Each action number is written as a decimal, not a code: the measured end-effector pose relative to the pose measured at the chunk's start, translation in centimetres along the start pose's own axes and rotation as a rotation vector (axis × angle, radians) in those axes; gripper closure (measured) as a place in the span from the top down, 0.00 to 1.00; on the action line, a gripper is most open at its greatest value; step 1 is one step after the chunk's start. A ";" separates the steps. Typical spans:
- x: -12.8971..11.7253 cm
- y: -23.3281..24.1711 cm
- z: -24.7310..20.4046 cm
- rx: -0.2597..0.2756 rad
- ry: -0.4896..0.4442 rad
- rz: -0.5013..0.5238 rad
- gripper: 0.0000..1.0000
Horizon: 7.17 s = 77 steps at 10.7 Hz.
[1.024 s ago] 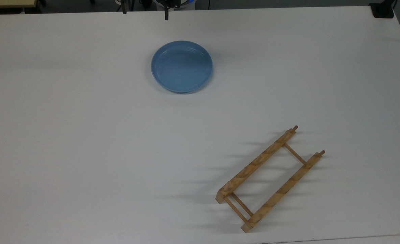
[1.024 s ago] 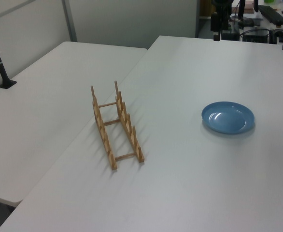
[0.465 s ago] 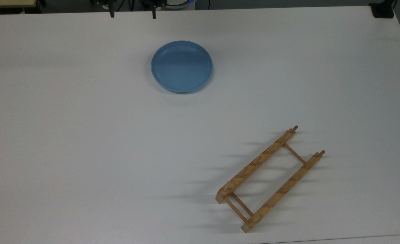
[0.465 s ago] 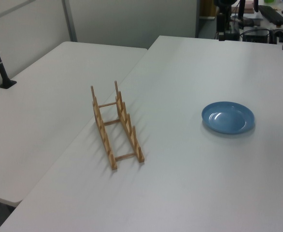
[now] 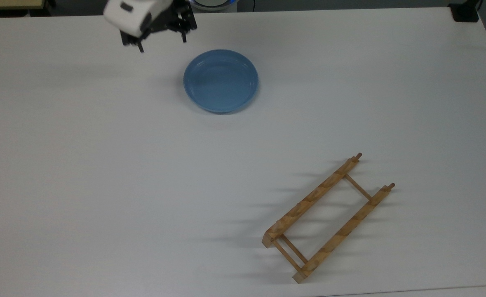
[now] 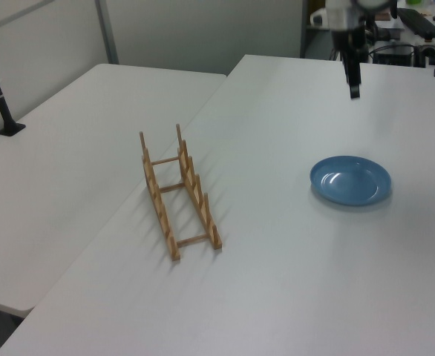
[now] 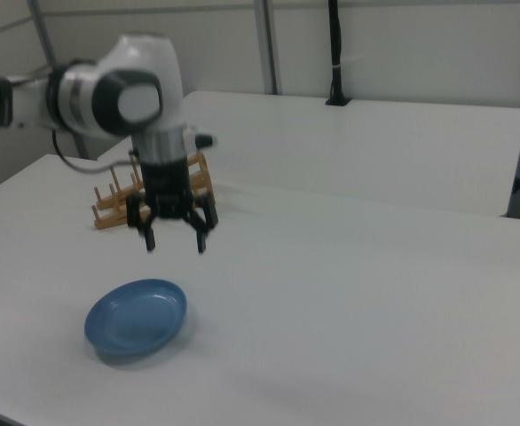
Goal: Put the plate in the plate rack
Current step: 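Move the open gripper over the rim of the light blue plate, then lower the gripper and close it on the plate rim, then lift the plate by its rim, tilting it upright, then carry the upright plate over the wooden rack between its pegs, then lower the plate edge-down into a slot of the rack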
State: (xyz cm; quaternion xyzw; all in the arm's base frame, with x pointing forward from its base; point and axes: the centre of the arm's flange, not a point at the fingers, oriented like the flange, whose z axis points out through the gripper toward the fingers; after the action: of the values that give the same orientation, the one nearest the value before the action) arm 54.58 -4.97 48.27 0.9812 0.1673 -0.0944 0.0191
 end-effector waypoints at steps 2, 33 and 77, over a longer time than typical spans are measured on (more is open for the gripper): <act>0.4 -0.5 7.4 0.005 -0.031 -0.066 0.81; 7.9 -2.4 -2.0 0.011 0.120 0.092 0.05; 21.8 -32.5 -1.4 -0.579 1.080 0.654 0.05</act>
State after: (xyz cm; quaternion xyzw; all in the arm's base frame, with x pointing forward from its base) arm 64.28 32.90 45.31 0.8461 -0.1324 0.4663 0.2217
